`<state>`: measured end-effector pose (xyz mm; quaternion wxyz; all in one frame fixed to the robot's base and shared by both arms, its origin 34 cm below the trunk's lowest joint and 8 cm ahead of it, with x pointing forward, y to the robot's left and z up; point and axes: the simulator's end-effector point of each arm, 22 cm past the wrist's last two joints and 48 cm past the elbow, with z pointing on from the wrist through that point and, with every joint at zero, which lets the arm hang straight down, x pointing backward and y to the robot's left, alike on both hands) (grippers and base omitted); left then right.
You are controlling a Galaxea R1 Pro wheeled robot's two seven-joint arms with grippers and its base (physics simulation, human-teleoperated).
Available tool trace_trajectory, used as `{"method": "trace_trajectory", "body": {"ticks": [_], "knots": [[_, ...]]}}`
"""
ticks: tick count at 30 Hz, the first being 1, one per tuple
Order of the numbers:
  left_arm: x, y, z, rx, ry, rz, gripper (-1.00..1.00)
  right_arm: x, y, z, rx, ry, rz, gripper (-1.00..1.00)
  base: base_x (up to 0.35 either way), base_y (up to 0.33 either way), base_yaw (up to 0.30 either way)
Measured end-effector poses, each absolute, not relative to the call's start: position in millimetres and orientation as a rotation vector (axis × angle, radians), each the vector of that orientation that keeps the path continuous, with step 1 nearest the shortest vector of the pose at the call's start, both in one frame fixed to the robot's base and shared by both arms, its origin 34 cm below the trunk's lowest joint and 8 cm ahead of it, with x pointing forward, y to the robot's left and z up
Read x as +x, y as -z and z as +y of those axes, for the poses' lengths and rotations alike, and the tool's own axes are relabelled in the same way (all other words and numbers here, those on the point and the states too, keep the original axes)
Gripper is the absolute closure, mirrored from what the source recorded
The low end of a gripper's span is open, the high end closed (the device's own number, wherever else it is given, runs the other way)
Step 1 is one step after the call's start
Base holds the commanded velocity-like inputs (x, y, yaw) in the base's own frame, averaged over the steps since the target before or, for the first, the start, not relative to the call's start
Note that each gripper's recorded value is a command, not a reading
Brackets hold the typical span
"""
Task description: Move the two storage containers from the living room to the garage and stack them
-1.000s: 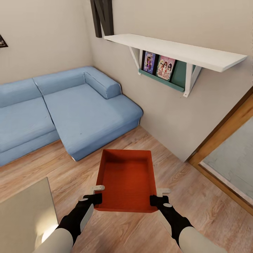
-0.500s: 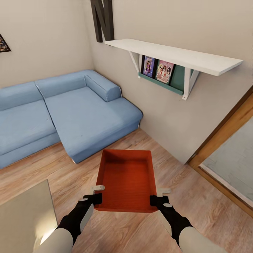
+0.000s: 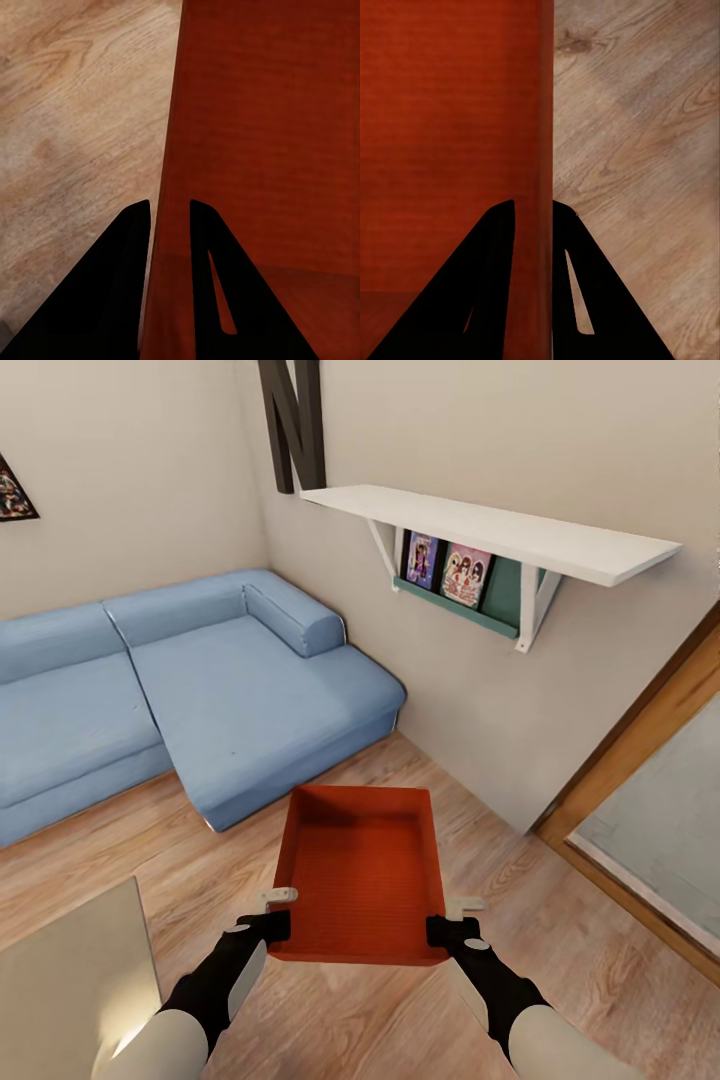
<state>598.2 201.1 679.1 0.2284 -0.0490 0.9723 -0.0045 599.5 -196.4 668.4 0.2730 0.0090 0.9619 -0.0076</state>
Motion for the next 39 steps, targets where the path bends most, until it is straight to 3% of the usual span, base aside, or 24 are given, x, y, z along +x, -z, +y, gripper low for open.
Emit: {"method": "trace_trajectory", "body": {"ticks": [39], "knots": [[617, -710, 201, -0.132, 0.017, 2.617, 1.00, 619, -699, -196, 0.024, 0.021, 2.527, 1.00, 0.000, 0.000, 0.000]]}}
